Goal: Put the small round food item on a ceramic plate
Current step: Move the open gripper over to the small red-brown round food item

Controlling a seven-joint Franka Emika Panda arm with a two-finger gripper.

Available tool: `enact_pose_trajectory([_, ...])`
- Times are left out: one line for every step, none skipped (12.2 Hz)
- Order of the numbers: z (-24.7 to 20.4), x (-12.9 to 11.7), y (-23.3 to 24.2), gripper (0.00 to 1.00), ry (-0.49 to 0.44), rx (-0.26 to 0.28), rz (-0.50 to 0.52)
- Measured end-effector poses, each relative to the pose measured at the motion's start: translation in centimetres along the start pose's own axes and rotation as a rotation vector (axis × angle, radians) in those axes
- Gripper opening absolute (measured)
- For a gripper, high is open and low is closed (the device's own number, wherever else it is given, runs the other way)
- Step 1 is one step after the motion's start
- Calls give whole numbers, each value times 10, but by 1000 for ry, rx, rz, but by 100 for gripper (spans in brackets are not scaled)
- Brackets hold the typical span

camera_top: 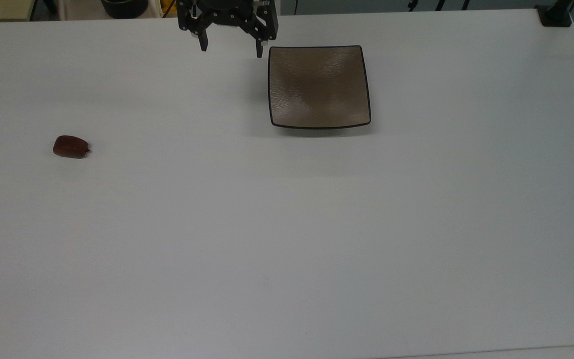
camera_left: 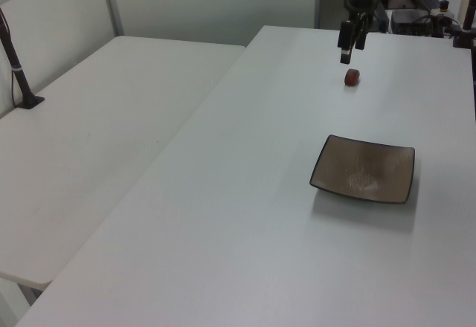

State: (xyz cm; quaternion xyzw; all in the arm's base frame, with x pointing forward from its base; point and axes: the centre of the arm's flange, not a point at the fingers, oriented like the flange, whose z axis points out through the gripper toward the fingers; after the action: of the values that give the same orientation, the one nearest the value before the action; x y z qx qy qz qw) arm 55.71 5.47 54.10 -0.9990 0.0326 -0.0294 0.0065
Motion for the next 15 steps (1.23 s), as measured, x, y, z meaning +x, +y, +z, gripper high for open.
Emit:
enact_pose_trajectory([5,0,-3,100,-9,-1,-7])
enact_pose_trajectory([6,-1,-4,100,-12,-1,-24])
enact_pose_trajectory([8,0,-5,100,-16,-1,-34])
enact_pose_trajectory([9,0,-6,100,-18,-1,-40])
enact_pose_trajectory([9,0,-7,100,-19,-1,-43])
enact_pose_trajectory([10,0,-7,100,-20,-1,-45])
enact_pose_trajectory([10,0,-8,100,-20,-1,-45])
enact_pose_trajectory([10,0,-8,100,-20,-1,-46])
enact_pose_trajectory([10,0,-8,100,-20,-1,-55])
enact_pose_trajectory([10,0,-7,100,-20,-1,-78])
enact_pose_trajectory([10,0,-7,100,-20,0,-114])
enact_pose_trajectory([10,0,-5,100,-20,0,-182])
enact_pose_trajectory([10,1,-3,100,-20,1,-237])
enact_pose_trajectory([10,1,0,100,-20,1,-320])
enact_pose_trajectory([10,2,4,100,-20,0,-366])
